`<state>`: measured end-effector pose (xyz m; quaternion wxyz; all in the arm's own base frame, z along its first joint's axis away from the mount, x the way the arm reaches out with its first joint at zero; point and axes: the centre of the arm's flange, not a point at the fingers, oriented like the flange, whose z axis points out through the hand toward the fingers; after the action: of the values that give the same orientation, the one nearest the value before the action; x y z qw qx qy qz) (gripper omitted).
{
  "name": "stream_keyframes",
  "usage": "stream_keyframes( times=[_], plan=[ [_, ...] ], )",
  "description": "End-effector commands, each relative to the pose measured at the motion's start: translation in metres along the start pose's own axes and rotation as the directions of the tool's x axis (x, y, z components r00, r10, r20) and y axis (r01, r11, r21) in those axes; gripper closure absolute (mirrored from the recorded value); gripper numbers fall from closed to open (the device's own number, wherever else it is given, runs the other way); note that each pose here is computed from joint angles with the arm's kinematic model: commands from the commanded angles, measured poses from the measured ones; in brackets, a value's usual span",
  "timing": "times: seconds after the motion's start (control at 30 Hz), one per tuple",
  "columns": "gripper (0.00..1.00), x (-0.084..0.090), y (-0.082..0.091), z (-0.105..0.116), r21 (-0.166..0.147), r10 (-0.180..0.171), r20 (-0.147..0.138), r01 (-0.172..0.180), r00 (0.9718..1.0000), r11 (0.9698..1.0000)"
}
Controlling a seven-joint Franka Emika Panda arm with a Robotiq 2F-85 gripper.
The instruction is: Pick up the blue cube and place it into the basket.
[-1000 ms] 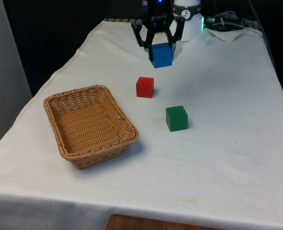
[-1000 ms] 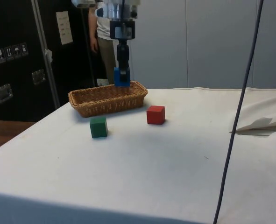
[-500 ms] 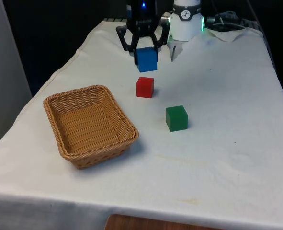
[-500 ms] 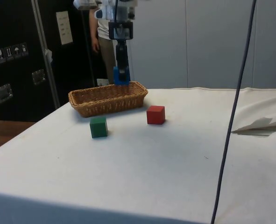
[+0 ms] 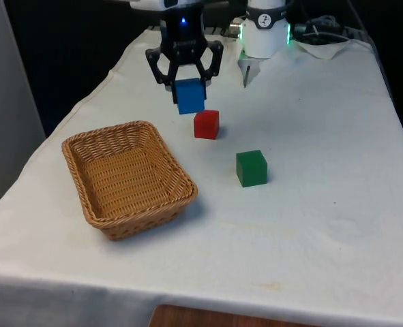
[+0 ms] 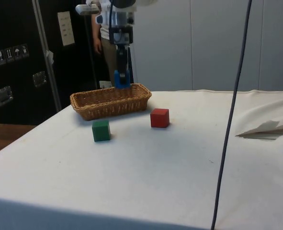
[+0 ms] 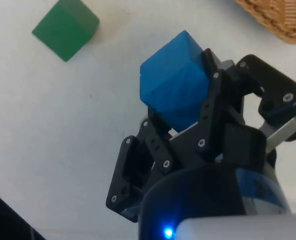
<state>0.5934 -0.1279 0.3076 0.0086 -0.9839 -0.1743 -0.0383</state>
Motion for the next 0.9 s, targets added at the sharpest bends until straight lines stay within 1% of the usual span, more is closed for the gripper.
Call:
stream_keyframes(
  times=[0.0, 0.03, 0.07, 0.1, 0.3, 0.33, 0.37, 0.43, 0.6, 0.63, 0.67, 0.87],
  plan=[
    [1.00, 0.002, 0.003, 0.003, 0.015, 0.001, 0.001, -0.001, 1.0000, 0.9999],
    [1.00, 0.002, 0.005, 0.005, 0.016, 0.003, 0.001, -0.003, 1.0000, 0.9999],
    [1.00, 0.001, 0.004, 0.003, 0.003, 0.002, 0.000, -0.002, 1.0000, 1.0000],
    [1.00, 0.002, 0.008, 0.007, 0.017, 0.005, 0.002, -0.005, 1.0000, 0.9998],
    [1.00, 0.005, 0.021, 0.016, 0.020, 0.024, 0.002, -0.024, 0.9997, 0.9995],
    [1.00, 0.005, 0.020, 0.017, 0.009, 0.024, 0.001, -0.024, 0.9997, 0.9997],
    [1.00, 0.004, 0.023, 0.017, 0.019, 0.028, 0.002, -0.028, 0.9996, 0.9994],
    [1.00, 0.004, 0.027, 0.017, 0.017, 0.035, 0.001, -0.035, 0.9994, 0.9993],
    [1.00, 0.005, 0.037, 0.007, 0.015, 0.050, -0.002, -0.050, 0.9987, 0.9986],
    [1.00, 0.006, 0.036, 0.007, 0.004, 0.046, -0.004, -0.046, 0.9989, 0.9989],
    [1.00, 0.006, 0.038, 0.006, 0.015, 0.052, -0.004, -0.052, 0.9986, 0.9985],
    [1.00, 0.008, 0.051, 0.007, 0.020, 0.069, -0.008, -0.069, 0.9976, 0.9974]
  ],
)
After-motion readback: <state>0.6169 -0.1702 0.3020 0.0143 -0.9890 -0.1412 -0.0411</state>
